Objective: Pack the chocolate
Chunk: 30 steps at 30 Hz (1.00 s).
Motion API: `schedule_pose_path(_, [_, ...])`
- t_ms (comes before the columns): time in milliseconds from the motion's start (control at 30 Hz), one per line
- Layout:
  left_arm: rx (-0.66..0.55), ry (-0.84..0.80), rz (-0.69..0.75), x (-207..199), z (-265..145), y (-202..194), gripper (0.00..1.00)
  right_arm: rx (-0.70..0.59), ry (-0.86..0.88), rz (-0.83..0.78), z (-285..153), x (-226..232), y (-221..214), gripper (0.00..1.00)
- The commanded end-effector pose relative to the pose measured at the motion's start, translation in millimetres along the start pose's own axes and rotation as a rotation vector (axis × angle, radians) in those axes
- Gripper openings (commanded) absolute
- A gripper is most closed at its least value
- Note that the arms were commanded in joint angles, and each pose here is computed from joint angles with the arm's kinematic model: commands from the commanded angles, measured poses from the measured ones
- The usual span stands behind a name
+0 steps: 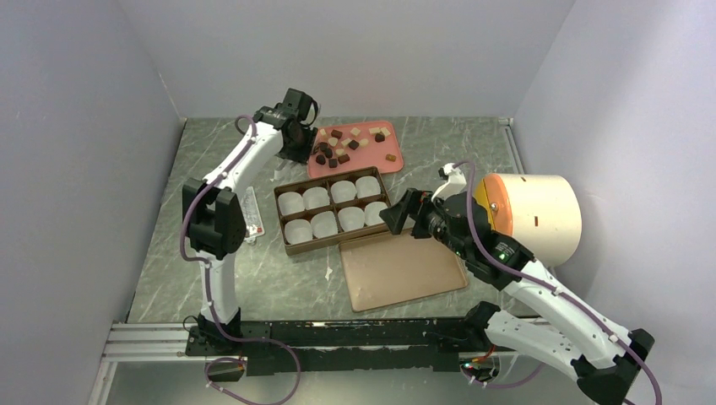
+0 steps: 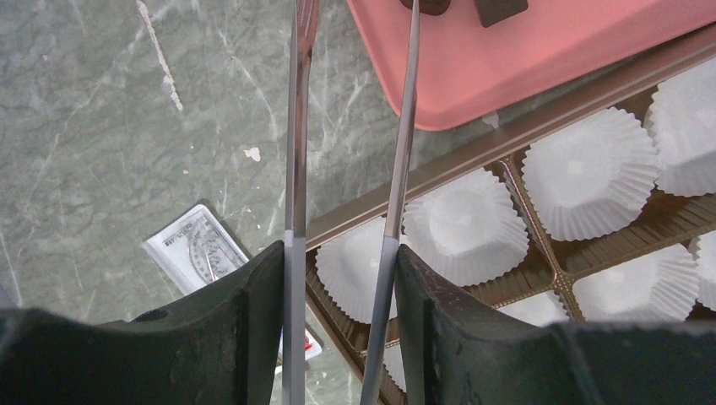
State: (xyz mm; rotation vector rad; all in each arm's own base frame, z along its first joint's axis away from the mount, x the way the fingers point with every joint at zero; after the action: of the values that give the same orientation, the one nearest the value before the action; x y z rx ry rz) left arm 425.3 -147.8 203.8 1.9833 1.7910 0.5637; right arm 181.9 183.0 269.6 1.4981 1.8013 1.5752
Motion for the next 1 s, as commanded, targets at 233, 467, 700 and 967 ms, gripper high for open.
schedule_pose_path(233, [-0.095, 0.006, 0.005, -3.1, 2.6, 24.1, 0.5, -0.09, -0.031, 0.043, -18.4, -0.3, 24.4, 0.97])
schedule_pose_path(467, [-0.095, -0.024, 0.003, -8.9, 9.7, 25.9, 0.48, -0.099, -0.036, 0.059, -22.6, -2.8, 22.4, 0.97])
schedule_pose_path(700, [-0.095, -0.001, 0.006, -7.4, 17.4, 26.9, 0.46, -0.114, -0.042, 0.038, -20.4, -0.7, 30.8, 0.97])
schedule_pose_path(967, [-0.105, 0.014, 0.01, -7.9, 24.7, 33.3, 0.44, -0.107, -0.018, 0.06, -13.9, 4.6, 30.9, 0.97])
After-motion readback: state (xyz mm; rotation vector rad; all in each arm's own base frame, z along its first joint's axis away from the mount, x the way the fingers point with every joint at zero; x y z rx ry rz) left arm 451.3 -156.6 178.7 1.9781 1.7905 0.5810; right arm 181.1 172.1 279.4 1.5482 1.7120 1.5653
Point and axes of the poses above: each gripper's point midway between its finger pads, its own z axis out along the fingers, its own x axis along the line the jaws close on, y = z × x, the point moved 5 cm from there along -z, back along the fingers, and after that the axes turned 11 degrees about -z, right-handed, at the moved point
